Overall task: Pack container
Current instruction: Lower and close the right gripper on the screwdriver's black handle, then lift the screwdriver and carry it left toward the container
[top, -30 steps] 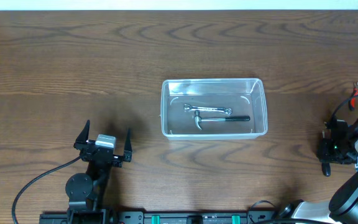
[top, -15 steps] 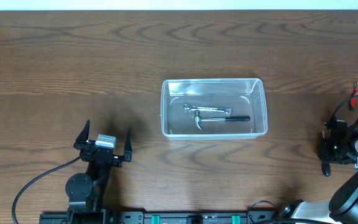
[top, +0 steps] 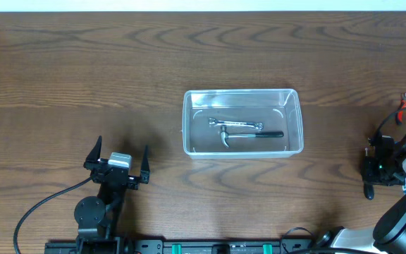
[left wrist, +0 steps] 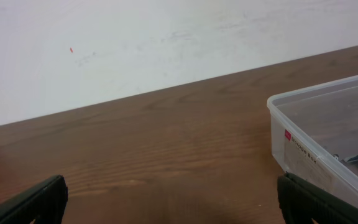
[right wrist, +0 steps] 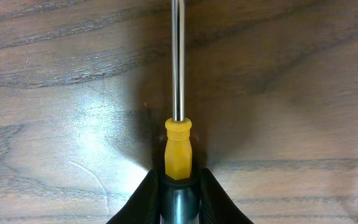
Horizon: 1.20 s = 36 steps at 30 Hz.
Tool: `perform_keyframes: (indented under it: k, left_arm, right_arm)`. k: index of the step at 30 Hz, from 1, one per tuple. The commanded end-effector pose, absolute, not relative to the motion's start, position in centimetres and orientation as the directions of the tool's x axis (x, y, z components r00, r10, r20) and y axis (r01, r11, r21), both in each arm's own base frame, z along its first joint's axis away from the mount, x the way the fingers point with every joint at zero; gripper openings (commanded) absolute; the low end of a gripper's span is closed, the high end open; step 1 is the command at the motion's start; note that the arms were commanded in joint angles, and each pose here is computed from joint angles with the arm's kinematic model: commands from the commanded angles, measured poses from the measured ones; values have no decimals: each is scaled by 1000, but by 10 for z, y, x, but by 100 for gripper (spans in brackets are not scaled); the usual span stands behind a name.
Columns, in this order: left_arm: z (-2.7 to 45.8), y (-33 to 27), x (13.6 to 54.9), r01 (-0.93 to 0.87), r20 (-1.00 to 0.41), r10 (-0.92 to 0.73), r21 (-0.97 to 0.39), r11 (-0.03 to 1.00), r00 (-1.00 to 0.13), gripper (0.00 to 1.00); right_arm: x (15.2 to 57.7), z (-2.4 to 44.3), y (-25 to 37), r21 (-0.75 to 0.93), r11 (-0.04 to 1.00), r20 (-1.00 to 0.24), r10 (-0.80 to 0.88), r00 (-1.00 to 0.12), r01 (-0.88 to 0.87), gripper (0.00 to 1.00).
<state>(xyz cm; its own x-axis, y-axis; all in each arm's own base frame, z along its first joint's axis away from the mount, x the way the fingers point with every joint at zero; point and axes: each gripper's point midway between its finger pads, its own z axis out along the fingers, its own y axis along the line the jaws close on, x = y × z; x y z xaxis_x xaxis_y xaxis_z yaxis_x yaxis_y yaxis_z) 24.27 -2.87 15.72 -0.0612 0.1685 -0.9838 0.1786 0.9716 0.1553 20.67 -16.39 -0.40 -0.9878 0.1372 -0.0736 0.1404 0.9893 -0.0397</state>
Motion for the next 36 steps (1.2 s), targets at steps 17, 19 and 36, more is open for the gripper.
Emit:
perform_keyframes:
  k: [17,19,36]
  left_arm:
    - [141,-28,242,185,-981,163,142,973,-107,98]
    - [141,-28,242,184,-981,163,142,973,-107,98]
    - [141,-28,242,185,-981,163,142,973,-107,98]
  right_arm:
    - [346,154,-127,22,997,-395,-60,-917,-74,1]
    - [359,177,-106,4,990,-419,-127,-899,-142,1]
    - [377,248,114,-243,548,-463,-790,-401,-800,1]
